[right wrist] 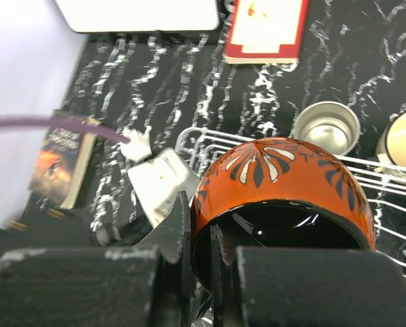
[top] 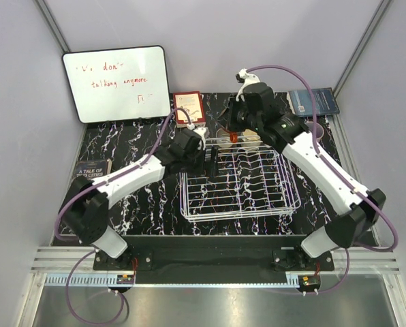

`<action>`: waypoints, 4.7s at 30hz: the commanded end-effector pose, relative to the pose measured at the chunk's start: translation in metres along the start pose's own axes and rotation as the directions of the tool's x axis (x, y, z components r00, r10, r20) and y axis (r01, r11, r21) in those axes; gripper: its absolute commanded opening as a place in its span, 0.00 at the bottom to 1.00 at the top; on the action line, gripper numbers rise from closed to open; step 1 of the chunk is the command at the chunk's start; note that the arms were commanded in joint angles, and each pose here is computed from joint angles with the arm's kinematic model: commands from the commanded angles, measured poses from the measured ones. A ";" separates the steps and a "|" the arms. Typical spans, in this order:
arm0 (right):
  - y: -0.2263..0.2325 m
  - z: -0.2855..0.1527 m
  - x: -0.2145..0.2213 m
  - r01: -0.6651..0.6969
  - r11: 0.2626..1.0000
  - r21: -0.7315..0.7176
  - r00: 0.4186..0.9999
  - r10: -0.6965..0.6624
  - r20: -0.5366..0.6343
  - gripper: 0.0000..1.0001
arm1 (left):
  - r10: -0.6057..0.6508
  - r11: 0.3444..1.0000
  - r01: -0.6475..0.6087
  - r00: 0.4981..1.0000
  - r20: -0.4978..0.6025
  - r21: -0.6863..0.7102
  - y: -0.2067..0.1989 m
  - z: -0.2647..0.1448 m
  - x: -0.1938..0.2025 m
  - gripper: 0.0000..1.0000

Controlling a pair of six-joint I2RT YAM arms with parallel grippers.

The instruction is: Unload the cups from the dish rack

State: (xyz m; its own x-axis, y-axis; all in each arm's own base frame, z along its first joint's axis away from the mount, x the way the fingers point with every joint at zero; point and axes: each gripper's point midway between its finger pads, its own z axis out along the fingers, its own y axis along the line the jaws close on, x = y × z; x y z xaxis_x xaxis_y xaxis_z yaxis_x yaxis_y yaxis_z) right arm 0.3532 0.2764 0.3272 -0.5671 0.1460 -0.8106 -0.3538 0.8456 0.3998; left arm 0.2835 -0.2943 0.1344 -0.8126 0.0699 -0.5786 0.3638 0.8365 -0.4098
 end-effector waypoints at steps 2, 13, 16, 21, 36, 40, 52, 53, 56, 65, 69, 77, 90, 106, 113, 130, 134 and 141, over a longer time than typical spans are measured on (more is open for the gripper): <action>-0.011 0.015 -0.052 -0.029 0.998 0.054 0.993 0.023 0.114 0.00 | 0.041 0.945 -0.070 0.994 -0.098 -0.318 0.069 0.001 0.031 0.99; -0.033 0.085 -0.072 -0.083 0.995 0.063 0.994 0.078 0.079 0.00 | 0.005 0.948 -0.039 0.994 -0.106 -0.315 0.074 -0.011 0.054 0.99; -0.032 0.100 -0.078 -0.087 0.994 0.059 0.993 0.081 0.085 0.00 | 0.021 0.958 -0.043 0.997 -0.080 -0.284 0.068 -0.016 0.049 0.99; -0.037 0.133 -0.073 -0.089 0.994 0.070 0.994 0.084 0.066 0.00 | 0.081 0.987 -0.075 0.996 0.036 -0.143 0.037 -0.032 0.023 0.99; -0.049 0.197 -0.029 -0.130 0.990 0.045 0.988 0.134 -0.075 0.00 | 0.073 0.996 -0.046 0.912 0.403 -0.077 0.006 -0.124 -0.049 0.99; -0.064 0.203 -0.023 -0.115 0.987 0.116 0.989 0.124 -0.076 0.00 | 0.065 0.993 -0.021 0.920 0.386 -0.117 0.017 -0.121 -0.042 0.99; -0.146 0.204 -0.016 -0.231 0.922 0.310 0.957 0.272 -0.097 0.00 | 0.057 0.985 0.005 0.935 0.350 -0.173 0.033 -0.115 -0.026 0.99; -0.150 0.204 -0.016 -0.235 0.918 0.320 0.956 0.278 -0.094 0.00 | 0.057 0.985 0.004 0.936 0.347 -0.175 0.034 -0.114 -0.025 0.99; -0.165 0.204 -0.014 -0.240 0.907 0.346 0.952 0.289 -0.098 0.00 | 0.057 0.984 0.004 0.942 0.332 -0.180 0.035 -0.109 -0.022 0.99; -0.197 0.213 -0.016 -0.261 0.890 0.374 0.947 0.311 -0.078 0.00 | 0.066 0.980 -0.004 0.951 0.303 -0.201 0.039 -0.100 -0.019 0.99; -0.215 0.217 -0.016 -0.287 0.877 0.386 0.940 0.335 -0.062 0.00 | 0.068 0.978 -0.005 0.952 0.297 -0.207 0.041 -0.097 -0.018 0.99; -0.228 0.235 0.001 -0.299 0.877 0.376 0.930 0.356 -0.090 0.00 | 0.070 0.977 -0.009 0.958 0.279 -0.212 0.041 -0.091 -0.018 0.99; -0.245 0.257 0.026 -0.319 0.866 0.385 0.916 0.386 -0.110 0.00 | 0.091 0.973 -0.035 0.967 0.238 -0.229 0.043 -0.077 -0.016 0.99; -0.246 0.267 0.048 -0.319 0.872 0.372 0.902 0.399 -0.162 0.08 | 0.097 0.973 -0.052 0.977 0.192 -0.227 0.044 -0.064 -0.011 0.99; -0.239 0.266 0.042 -0.319 0.881 0.348 0.907 0.391 -0.159 0.27 | 0.091 0.974 -0.047 0.977 0.191 -0.222 0.043 -0.064 -0.010 0.99; -0.162 0.220 -0.070 -0.299 0.938 0.175 0.954 0.296 0.048 0.62 | 0.090 0.972 -0.036 0.970 0.227 -0.231 0.044 -0.072 -0.016 0.99; -0.119 0.165 -0.133 -0.263 0.960 0.094 0.955 0.244 0.171 0.83 | 0.108 0.966 -0.048 0.967 0.231 -0.252 0.046 -0.075 -0.019 0.99; -0.078 0.075 -0.149 -0.148 0.982 0.118 0.973 0.124 0.193 0.97 | 0.086 0.959 -0.022 0.972 0.218 -0.281 0.051 -0.079 -0.017 0.99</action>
State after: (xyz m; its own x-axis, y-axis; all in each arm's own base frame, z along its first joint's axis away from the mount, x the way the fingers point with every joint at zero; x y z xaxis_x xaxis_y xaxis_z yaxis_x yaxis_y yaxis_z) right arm 0.5721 0.2387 0.2855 -0.5959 0.3817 -0.7066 -0.0736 0.8502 0.5213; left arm 0.2712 -0.2105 0.1497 -0.7064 0.0649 -0.7049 0.2561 0.9518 -0.1690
